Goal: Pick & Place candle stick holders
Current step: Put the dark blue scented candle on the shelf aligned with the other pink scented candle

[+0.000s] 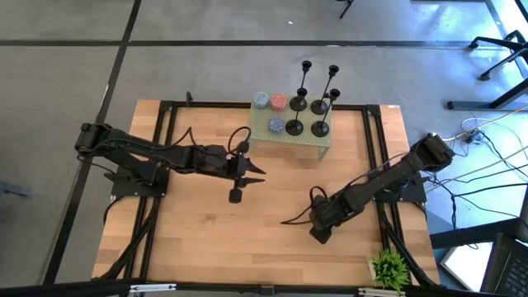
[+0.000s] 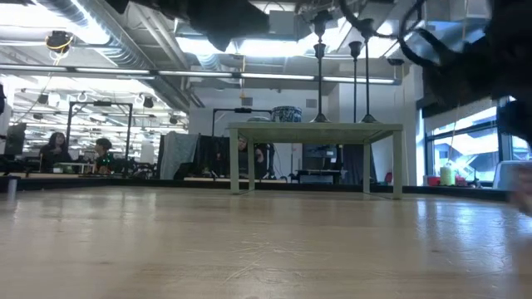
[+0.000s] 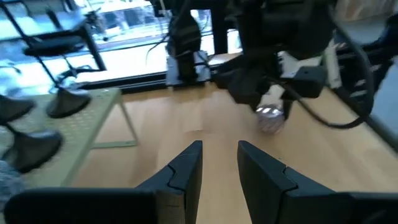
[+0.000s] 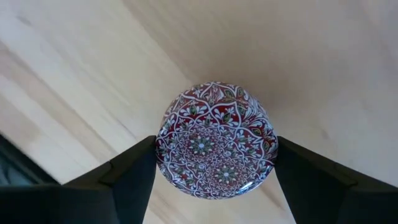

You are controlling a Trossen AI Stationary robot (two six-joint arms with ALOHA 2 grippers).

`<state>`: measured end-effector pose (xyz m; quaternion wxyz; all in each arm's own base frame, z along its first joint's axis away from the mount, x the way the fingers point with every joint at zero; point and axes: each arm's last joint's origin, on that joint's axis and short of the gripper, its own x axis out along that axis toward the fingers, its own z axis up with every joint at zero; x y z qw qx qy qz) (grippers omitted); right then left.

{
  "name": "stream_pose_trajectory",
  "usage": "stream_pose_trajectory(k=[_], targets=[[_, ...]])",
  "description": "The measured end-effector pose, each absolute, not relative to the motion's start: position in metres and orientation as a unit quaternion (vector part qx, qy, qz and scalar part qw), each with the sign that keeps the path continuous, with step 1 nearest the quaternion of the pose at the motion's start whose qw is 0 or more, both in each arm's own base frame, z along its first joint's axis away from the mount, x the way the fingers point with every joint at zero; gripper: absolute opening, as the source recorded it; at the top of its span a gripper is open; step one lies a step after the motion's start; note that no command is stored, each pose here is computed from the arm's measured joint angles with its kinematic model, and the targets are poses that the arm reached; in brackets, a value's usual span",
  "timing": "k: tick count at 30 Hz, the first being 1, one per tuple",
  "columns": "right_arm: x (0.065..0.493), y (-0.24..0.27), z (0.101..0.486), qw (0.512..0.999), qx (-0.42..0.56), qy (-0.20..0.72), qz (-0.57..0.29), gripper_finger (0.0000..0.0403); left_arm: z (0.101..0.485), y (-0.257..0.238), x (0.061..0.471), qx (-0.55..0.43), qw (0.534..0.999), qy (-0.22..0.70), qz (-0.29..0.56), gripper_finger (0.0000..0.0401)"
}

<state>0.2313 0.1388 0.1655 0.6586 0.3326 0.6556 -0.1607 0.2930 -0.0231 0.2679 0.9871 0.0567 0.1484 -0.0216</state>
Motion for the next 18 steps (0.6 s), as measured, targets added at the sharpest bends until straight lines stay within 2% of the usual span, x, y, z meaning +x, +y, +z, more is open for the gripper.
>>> stream_pose_trajectory(k=[5,13,18], targets=[[0.251,0.135,0.185,0.712,0.305,0.62,-0.128,0.0291,0.27,-0.029,0.293,0.037,0.988,0.136,-0.065,0.0098],[0.285,0.126,0.226,0.834,0.188,0.51,-0.096,0.0291,0.268,-0.037,0.292,0.031,0.983,0.146,-0.103,0.0098],[0.3,0.119,0.246,0.881,0.105,0.454,-0.081,0.0291,0.269,-0.037,0.292,-0.058,0.983,0.15,-0.089,0.0098]])
